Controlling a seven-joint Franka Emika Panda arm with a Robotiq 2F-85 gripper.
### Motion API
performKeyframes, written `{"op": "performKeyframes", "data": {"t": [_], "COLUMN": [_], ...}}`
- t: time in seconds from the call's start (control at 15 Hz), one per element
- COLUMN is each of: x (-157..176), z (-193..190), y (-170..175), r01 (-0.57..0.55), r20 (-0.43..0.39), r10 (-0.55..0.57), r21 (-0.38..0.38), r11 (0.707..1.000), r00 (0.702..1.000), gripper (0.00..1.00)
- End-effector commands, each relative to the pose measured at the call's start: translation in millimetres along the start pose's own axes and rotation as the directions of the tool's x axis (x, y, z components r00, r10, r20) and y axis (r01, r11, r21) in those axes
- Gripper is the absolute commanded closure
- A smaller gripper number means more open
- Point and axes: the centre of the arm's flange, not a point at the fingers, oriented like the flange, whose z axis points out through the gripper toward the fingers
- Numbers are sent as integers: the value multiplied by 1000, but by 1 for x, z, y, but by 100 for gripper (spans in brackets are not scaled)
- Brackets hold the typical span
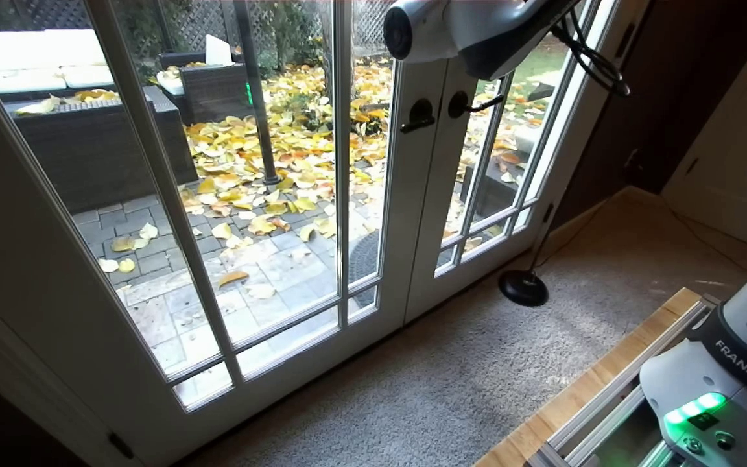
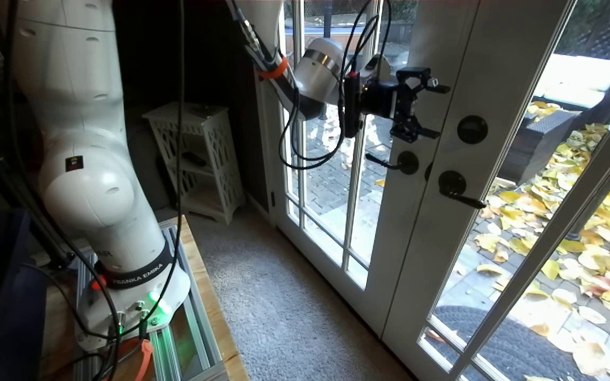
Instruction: Turn the lock of the right door to the right
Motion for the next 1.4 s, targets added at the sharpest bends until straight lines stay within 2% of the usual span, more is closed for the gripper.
{"op": "performKeyframes", "data": {"t": [0.0, 0.2, 0.27, 0.4, 0.47, 0.67, 0.73, 0.87, 1.0, 1.13, 1.2, 1.33], "x": [29, 44, 49, 60, 64, 69, 67, 64, 63, 62, 62, 63], "z": [10, 11, 10, 11, 13, 19, 21, 20, 20, 18, 18, 20], "y": [-24, -32, -33, -32, -31, -32, -35, -40, -43, -47, -47, -46], "r01": [1, -6, -7, -25, -28, -35, -28, -14, -1, 10, 13, 10], "r20": [0, -9, -9, -12, -16, -3, 1, 2, 0, -7, -13, -34], "r10": [-1, 6, 7, 25, 28, 35, 28, 14, 1, -9, -12, -7], "r21": [-40, -28, -14, -18, -15, 8, 15, 26, 39, 54, 72, 90], "r11": [999, 1000, 1000, 1000, 999, 999, 1000, 1000, 999, 998, 997, 996], "r00": [1000, 1000, 1000, 1000, 999, 999, 1000, 1000, 1000, 1000, 1000, 999], "gripper": [0, 0, 7, 31, 31, 54, 48, 54, 46, 44, 46, 46]}}
